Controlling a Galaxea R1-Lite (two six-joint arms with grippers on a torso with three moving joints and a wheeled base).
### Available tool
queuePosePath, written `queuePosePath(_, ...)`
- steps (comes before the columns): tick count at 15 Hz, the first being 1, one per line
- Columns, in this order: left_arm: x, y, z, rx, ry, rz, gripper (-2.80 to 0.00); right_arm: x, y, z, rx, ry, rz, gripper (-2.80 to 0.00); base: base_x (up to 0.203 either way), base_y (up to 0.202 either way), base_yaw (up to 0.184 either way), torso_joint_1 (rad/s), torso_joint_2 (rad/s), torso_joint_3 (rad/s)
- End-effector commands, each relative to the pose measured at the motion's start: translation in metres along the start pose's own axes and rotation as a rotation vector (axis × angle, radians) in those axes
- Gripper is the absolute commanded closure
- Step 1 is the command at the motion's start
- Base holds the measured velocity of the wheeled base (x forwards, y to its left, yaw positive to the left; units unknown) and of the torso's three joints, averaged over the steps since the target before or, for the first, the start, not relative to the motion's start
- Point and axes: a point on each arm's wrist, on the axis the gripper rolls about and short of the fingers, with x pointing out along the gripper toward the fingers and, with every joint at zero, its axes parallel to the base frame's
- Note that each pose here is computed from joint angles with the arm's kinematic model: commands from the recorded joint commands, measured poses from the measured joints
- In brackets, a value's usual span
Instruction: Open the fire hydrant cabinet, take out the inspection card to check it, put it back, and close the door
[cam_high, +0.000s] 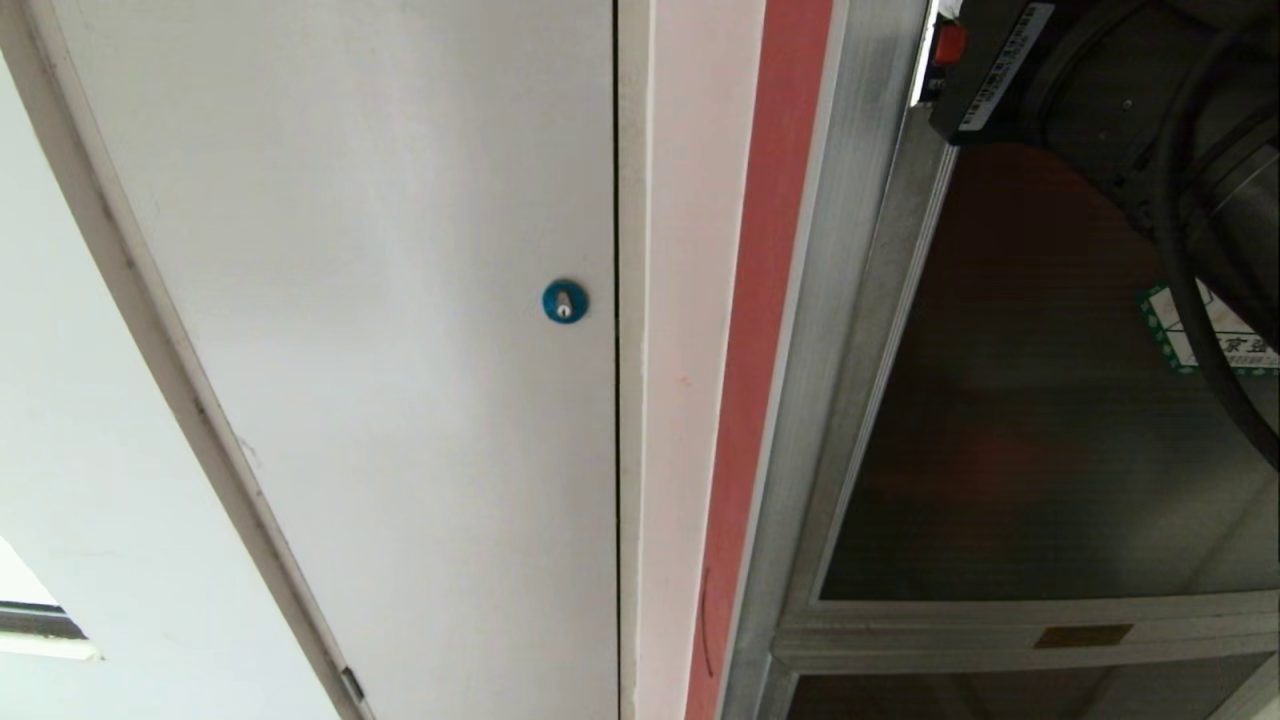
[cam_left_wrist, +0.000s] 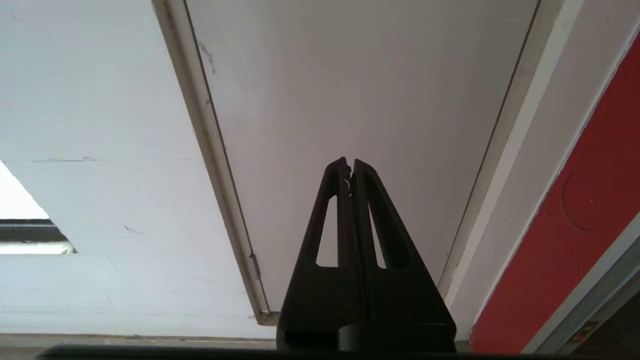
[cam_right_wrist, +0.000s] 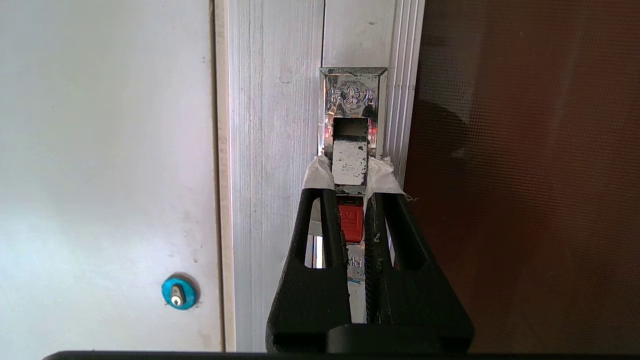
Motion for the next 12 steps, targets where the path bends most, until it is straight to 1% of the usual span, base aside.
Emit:
queuePosePath(1,0.001,0.0,-0.002,0.0,0.007,0.0,0.0,-0.004,0.001,0.004,0.012,-0.007,0.007,0.0,0.0,0.0,0.0,0.0,0.0,0.0)
queuePosePath(4,0.001,0.0,-0.002,0.0,0.007,0.0,0.0,-0.012,0.002,0.009,0.027,-0.009,0.022,0.0,0.0,0.0,0.0,0.0,0.0,0.0)
queuePosePath(9,0.001,0.0,-0.002,0.0,0.007,0.0,0.0,-0.028,-0.01,0.021,0.045,-0.023,0.029,0.0,0.0,0.0,0.0,0.0,0.0,0.0)
queuePosePath(12,0.001,0.0,-0.002,0.0,0.007,-0.001,0.0,-0.035,-0.015,0.021,0.041,-0.018,0.031,0.0,0.0,0.0,0.0,0.0,0.0,0.0)
